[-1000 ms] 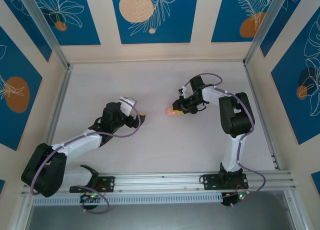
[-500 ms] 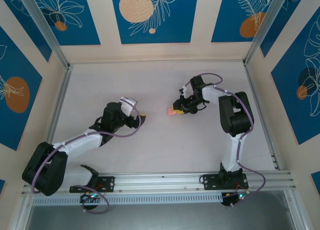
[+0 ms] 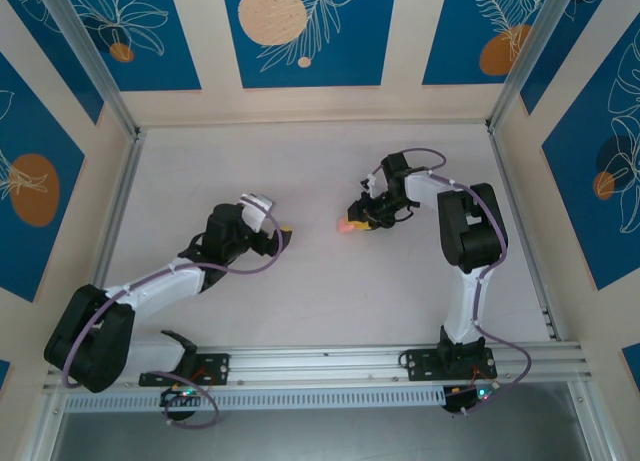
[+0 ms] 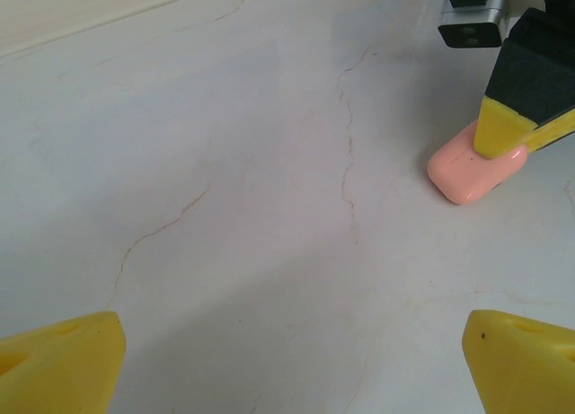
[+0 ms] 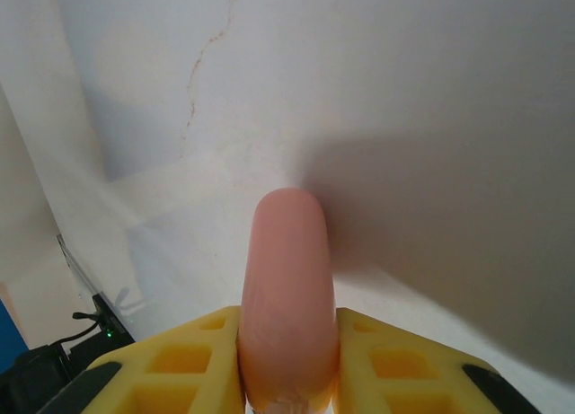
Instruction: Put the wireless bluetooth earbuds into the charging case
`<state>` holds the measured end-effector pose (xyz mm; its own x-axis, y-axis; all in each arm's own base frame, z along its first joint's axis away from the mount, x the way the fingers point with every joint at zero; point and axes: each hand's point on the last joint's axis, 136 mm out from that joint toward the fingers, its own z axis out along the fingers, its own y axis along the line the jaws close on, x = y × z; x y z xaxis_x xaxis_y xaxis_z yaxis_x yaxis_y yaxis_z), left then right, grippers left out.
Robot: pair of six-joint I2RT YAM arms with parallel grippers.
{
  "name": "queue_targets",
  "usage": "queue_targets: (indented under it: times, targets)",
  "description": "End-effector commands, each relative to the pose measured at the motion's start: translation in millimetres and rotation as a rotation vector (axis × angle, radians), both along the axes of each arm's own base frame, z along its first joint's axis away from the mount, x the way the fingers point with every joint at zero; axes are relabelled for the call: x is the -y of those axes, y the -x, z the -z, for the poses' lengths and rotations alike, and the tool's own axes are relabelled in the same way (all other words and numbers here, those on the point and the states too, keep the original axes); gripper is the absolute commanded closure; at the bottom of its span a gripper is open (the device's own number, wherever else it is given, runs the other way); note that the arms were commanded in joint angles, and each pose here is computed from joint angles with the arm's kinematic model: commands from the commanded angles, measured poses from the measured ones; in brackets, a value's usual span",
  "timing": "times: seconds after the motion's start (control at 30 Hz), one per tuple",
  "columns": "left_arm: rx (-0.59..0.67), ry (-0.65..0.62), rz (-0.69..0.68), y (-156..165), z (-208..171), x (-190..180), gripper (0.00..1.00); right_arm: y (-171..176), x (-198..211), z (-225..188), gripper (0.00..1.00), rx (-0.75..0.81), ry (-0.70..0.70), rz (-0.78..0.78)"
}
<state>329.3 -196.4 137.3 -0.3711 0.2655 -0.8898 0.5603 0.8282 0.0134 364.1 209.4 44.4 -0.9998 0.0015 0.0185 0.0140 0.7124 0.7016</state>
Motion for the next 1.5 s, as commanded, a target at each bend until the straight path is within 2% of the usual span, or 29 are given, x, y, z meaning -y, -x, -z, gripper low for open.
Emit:
queue_targets:
  times: [0.0,0.37,0.7,0.93,1.07,1.23,1.27,1.3,1.47]
  targets:
    - [0.020,0.008,0.021,-1.0,-11.7,4.9,0.04,0.3,3.8,2.8,0.69,-0.034,0.016,0.017]
    - [0.024,-0.007,0.019,0.5,-14.2,2.4,0.04,0.1,11.5,-6.7,0.60,-0.004,0.083,0.027]
    - [0.018,-0.025,0.001,-0.6,-20.3,-1.3,0.03,-1.2,17.4,-23.7,0.56,0.052,0.155,0.021]
    - [0.021,-0.073,-0.060,-9.3,-31.2,-12.8,0.01,-3.1,22.7,-63.0,0.55,0.166,0.198,0.026]
    - [0.044,-0.116,-0.132,-21.3,-47.7,-28.7,0.00,-7.9,38.8,-104.0,0.51,0.321,0.263,0.058]
    - [0.075,-0.125,-0.253,-38.6,-69.9,-59.7,0.00,-15.7,70.7,-157.9,0.39,0.586,0.340,0.157]
    - [0.080,-0.121,-0.285,-42.0,-73.6,-68.4,0.00,-16.4,76.7,-167.6,0.28,0.646,0.345,0.173]
    - [0.083,-0.117,-0.319,-44.7,-76.2,-78.2,0.00,-16.6,84.3,-172.9,0.01,0.694,0.358,0.192]
    - [0.105,-0.097,-0.499,-51.7,-77.0,-126.1,0.00,-17.8,120.7,-182.1,0.01,0.936,0.453,0.271]
